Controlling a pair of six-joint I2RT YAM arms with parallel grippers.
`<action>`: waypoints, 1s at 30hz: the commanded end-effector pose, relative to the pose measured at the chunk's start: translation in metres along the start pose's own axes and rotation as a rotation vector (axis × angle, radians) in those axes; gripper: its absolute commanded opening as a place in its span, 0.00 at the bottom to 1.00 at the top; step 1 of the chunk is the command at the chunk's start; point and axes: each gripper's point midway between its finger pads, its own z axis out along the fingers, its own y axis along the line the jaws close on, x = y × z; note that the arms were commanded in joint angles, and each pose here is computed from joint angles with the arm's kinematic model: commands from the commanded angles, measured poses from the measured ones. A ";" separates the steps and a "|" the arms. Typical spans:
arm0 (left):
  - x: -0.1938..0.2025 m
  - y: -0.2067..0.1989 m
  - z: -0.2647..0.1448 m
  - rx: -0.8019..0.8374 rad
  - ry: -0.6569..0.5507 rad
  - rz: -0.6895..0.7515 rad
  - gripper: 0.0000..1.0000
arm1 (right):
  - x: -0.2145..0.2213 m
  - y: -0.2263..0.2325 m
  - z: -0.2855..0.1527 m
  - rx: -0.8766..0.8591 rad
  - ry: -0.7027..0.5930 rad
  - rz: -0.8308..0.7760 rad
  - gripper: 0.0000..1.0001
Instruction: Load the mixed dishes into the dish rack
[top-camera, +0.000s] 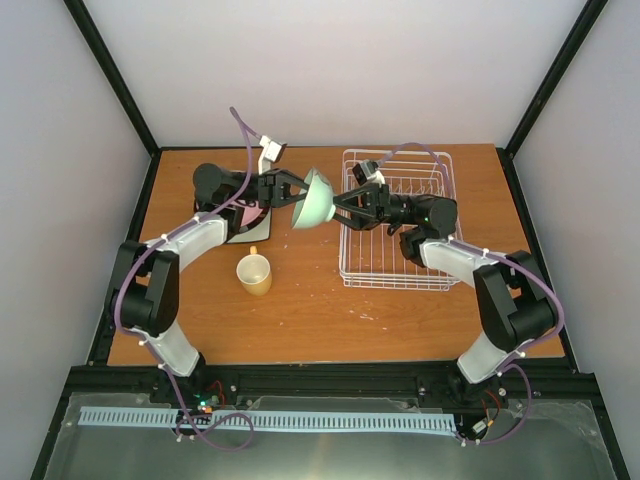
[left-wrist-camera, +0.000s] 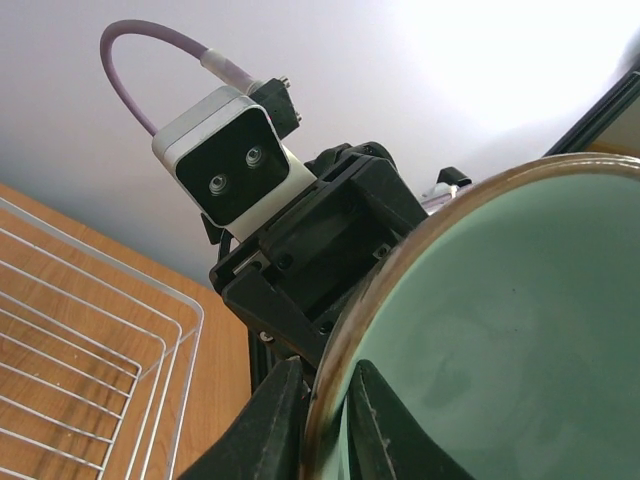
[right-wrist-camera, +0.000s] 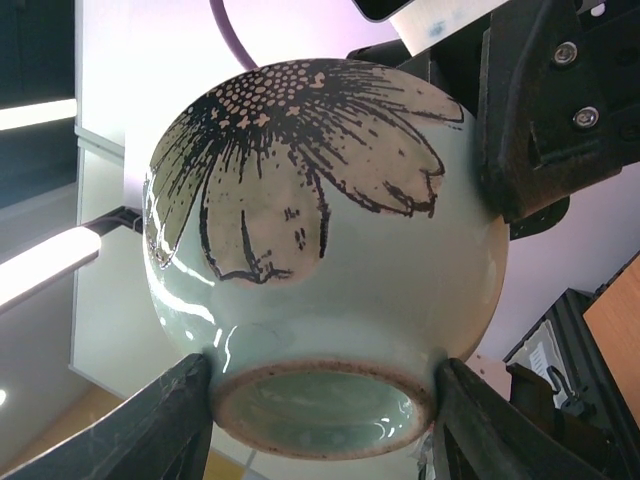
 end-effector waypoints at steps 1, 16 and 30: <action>-0.009 0.006 0.007 -0.005 -0.024 0.016 0.14 | 0.002 0.026 0.003 -0.087 -0.019 -0.188 0.03; -0.015 0.024 0.010 -0.014 -0.010 -0.007 0.39 | -0.017 0.007 -0.030 -0.027 -0.124 -0.175 0.03; -0.023 0.055 0.014 -0.005 0.014 -0.039 0.52 | -0.025 -0.013 -0.050 0.015 -0.176 -0.152 0.03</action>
